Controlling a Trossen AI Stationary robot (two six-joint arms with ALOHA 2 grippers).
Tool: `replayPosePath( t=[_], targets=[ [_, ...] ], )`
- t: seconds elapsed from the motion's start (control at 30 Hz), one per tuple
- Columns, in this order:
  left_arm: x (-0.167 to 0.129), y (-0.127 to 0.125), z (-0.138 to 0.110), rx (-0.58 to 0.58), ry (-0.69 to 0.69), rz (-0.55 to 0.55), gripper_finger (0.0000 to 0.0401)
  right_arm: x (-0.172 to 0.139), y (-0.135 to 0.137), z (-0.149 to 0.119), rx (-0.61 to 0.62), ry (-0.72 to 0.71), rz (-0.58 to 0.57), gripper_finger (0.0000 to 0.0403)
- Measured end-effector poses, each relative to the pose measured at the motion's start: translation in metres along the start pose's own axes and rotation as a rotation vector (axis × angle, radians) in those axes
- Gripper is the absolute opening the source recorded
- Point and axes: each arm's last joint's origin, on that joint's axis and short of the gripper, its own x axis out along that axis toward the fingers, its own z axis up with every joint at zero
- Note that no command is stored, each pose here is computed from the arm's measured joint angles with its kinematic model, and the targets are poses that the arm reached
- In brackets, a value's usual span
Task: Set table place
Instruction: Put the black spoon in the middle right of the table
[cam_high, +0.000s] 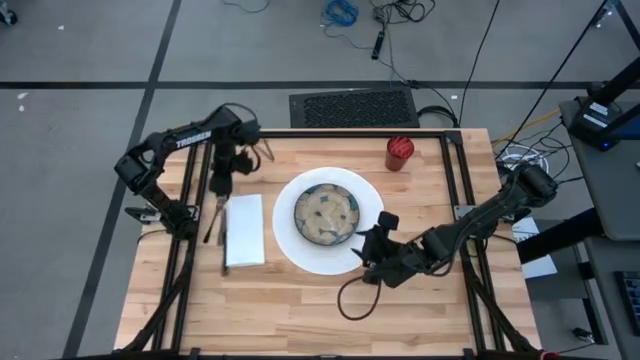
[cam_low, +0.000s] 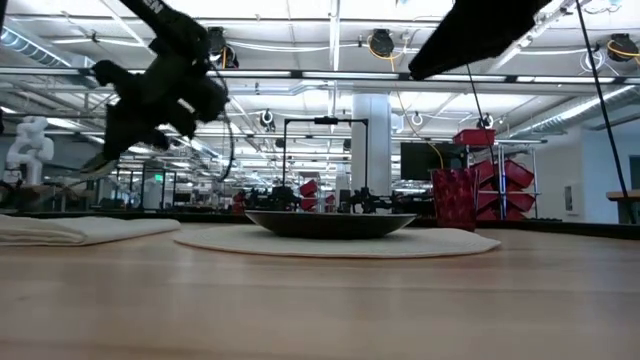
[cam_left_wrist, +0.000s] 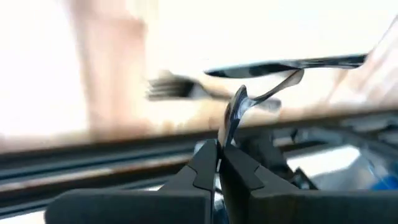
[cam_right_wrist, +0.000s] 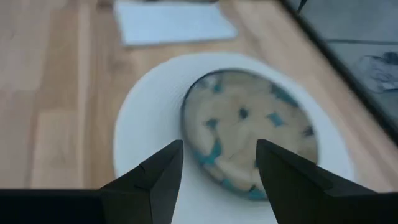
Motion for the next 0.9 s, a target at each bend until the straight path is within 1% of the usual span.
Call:
replayPosePath(
  t=[0.1,0.2,0.4,0.5,0.67,0.73,0.8,0.9],
  targets=[
    [-0.022,-0.002,0.004,-0.012,-0.071,0.059,0.0001,-0.005,-0.007,0.008,0.049,-0.046,-0.012,0.0192],
    [-0.040,-0.004,0.006,-0.015,-0.126,0.104,0.0001,-0.008,-0.012,0.012,0.066,-0.066,-0.031,0.0192],
    [-0.065,-0.008,0.007,-0.038,-0.238,0.124,0.0001,-0.006,-0.017,0.017,0.061,-0.144,-0.183,0.0192],
    [-0.075,-0.008,0.005,-0.069,-0.272,0.143,0.0000,0.001,-0.018,0.021,0.059,-0.181,-0.242,0.0192],
    [-0.093,-0.007,-0.001,-0.114,-0.341,0.179,0.0000,0.016,-0.018,0.030,0.065,-0.230,-0.270,0.0192],
    [-0.104,-0.007,-0.004,-0.133,-0.394,0.181,0.0000,0.024,-0.019,0.035,0.083,-0.258,-0.281,0.0192],
    [-0.116,-0.010,-0.007,-0.127,-0.466,0.170,0.0000,0.032,-0.021,0.039,0.093,-0.282,-0.297,0.0192],
    [-0.133,-0.020,-0.014,-0.115,-0.575,0.152,0.0000,0.045,-0.025,0.046,0.067,-0.317,-0.330,0.0192]
  ],
)
